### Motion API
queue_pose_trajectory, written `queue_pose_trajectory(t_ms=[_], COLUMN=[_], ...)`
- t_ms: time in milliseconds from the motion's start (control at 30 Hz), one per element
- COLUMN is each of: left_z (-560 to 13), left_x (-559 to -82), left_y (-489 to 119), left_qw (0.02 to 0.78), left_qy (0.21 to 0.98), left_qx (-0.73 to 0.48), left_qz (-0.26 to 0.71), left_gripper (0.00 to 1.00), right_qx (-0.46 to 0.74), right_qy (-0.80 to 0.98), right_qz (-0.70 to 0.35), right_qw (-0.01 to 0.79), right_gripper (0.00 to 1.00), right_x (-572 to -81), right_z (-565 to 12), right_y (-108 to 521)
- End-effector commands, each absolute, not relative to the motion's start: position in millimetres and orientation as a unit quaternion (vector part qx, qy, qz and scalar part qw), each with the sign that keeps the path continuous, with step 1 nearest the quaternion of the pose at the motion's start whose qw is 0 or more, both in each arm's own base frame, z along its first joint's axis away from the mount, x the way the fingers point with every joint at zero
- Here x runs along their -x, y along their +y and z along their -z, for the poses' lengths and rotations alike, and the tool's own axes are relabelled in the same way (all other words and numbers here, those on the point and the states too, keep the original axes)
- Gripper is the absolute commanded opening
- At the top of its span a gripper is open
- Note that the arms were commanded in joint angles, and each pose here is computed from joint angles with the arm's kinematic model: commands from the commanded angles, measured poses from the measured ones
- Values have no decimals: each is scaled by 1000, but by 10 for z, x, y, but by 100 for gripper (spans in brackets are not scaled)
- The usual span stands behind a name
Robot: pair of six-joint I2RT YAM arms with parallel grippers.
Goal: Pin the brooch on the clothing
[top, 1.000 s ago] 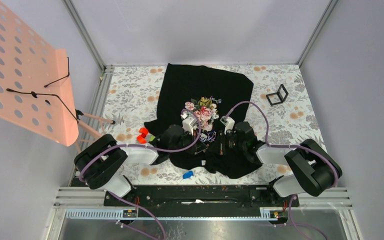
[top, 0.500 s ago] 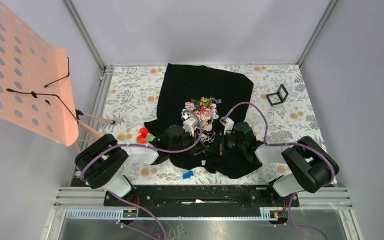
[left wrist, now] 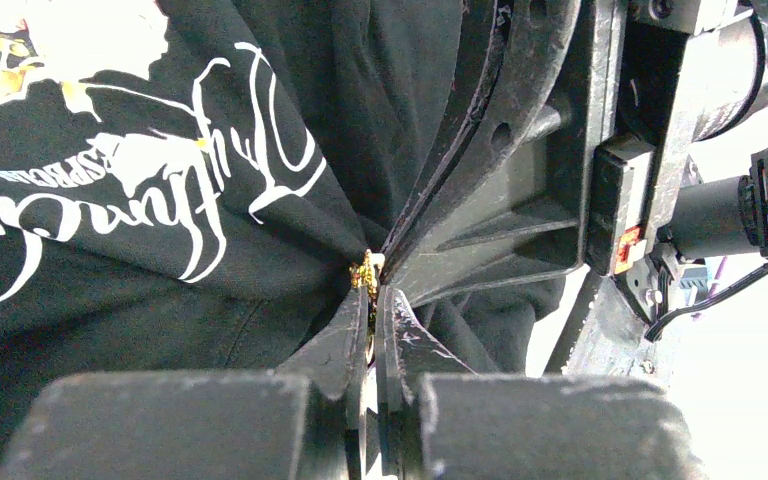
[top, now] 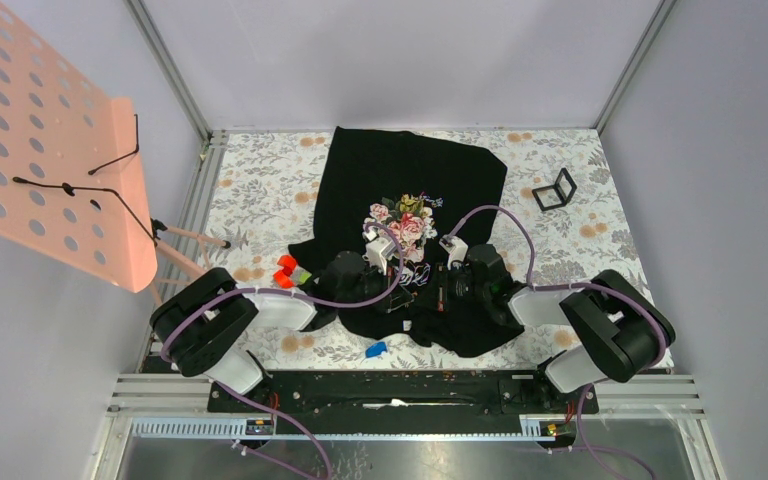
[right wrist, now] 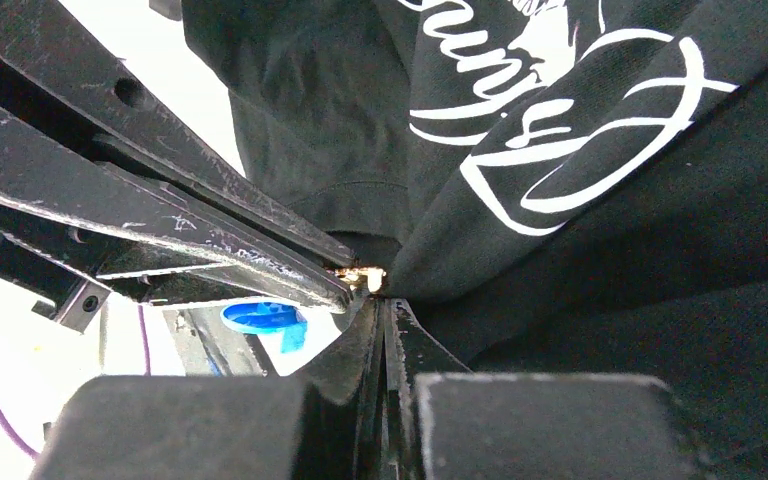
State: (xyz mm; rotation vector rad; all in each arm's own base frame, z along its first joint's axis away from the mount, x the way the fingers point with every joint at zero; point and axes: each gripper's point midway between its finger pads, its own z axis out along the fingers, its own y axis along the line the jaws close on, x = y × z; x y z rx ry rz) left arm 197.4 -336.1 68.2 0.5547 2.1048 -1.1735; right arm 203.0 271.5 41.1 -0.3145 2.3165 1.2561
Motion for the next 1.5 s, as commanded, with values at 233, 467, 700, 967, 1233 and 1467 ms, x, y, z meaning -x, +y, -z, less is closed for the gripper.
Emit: queue_pose_trajectory(t_ms=[233,467,700,967,1233,1467], left_z=[-1531,-1573,-1566,-1517,-1376,-1236], left_x=[-1272,-1169,-1116,-1251,-1603,-1785], left_y=[-3768,-3760,-3752,-3744,-3626,-3503], left_qw=[295,281,275,296,343,350], left_qy=[648,635,633,657,716,752], left_qx=[-327,-335,-339,-311,-237,-195], left_qz=[621,636,639,620,559,523], left_gripper=[0,0,0,0,0,0], right_qx=[109,107,105,110,106,115], right_qy=[809,810,811,804,806,802], right_qz=[-471,-473,-470,-477,-468,-468], right_qw=[333,331,333,337,348,354], right_gripper=[0,0,0,0,5,14], right_x=[-2481,-2493,-2507,-2485,-2420,-2363], right_z=[-747,-735,-719,-772,-769,-835], right_y=[2907,2921,2911,2917,2820,2781])
